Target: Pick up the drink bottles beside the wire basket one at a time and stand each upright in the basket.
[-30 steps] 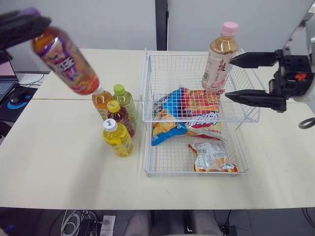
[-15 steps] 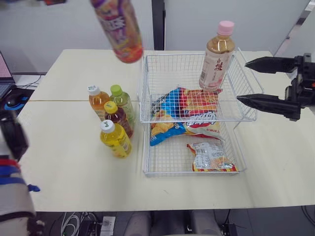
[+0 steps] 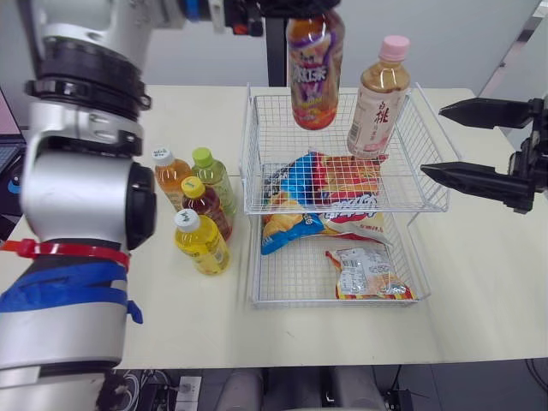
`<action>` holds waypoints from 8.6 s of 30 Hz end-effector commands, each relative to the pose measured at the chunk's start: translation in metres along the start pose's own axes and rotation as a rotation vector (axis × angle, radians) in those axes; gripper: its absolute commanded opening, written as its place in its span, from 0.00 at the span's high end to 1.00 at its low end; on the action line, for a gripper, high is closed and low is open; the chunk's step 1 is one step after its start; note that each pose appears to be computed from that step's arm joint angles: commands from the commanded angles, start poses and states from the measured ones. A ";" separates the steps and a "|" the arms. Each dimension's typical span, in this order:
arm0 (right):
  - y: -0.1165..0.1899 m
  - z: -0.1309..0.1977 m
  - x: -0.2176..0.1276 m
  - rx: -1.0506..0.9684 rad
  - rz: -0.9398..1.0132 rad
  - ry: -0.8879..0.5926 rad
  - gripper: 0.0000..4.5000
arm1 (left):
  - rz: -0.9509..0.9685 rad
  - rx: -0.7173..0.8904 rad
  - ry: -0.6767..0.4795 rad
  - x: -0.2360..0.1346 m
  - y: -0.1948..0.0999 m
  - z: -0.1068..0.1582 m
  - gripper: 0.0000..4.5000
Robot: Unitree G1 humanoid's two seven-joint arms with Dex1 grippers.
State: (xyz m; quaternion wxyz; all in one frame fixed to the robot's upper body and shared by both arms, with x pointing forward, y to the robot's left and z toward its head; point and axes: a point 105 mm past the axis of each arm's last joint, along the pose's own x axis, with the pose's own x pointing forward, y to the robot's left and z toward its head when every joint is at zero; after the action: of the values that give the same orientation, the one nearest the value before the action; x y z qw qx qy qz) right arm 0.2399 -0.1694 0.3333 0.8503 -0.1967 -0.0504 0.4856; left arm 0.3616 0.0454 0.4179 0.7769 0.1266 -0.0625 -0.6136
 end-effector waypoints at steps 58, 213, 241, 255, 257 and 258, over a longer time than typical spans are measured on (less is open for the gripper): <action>0.008 0.018 0.044 -0.047 0.205 -0.088 0.00 | 0.849 -0.013 -0.026 -0.211 -0.005 -0.025 0.00; 0.000 0.010 -0.008 -0.087 0.074 -0.038 0.00 | 0.270 0.048 -0.093 -0.129 -0.005 0.053 0.70; -0.003 0.003 -0.040 -0.046 -0.084 0.013 0.00 | 0.135 0.022 -0.001 -0.036 0.020 -0.016 0.70; -0.007 0.009 -0.041 -0.045 -0.106 0.008 0.00 | 0.165 -0.038 0.018 -0.022 0.032 -0.031 0.54; -0.007 0.009 -0.041 -0.050 -0.112 0.011 0.00 | 0.169 -0.042 0.020 -0.026 0.033 -0.031 0.41; -0.008 0.008 -0.040 -0.055 -0.116 0.017 0.00 | 0.172 -0.047 0.018 -0.029 0.034 -0.030 0.35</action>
State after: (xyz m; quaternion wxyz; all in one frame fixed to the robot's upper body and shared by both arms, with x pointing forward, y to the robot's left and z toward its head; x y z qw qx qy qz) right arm 0.2262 -0.2056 0.3377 0.8732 -0.1981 -0.0497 0.4425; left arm 0.4023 0.0788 0.3754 0.8318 0.1008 -0.0156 -0.5456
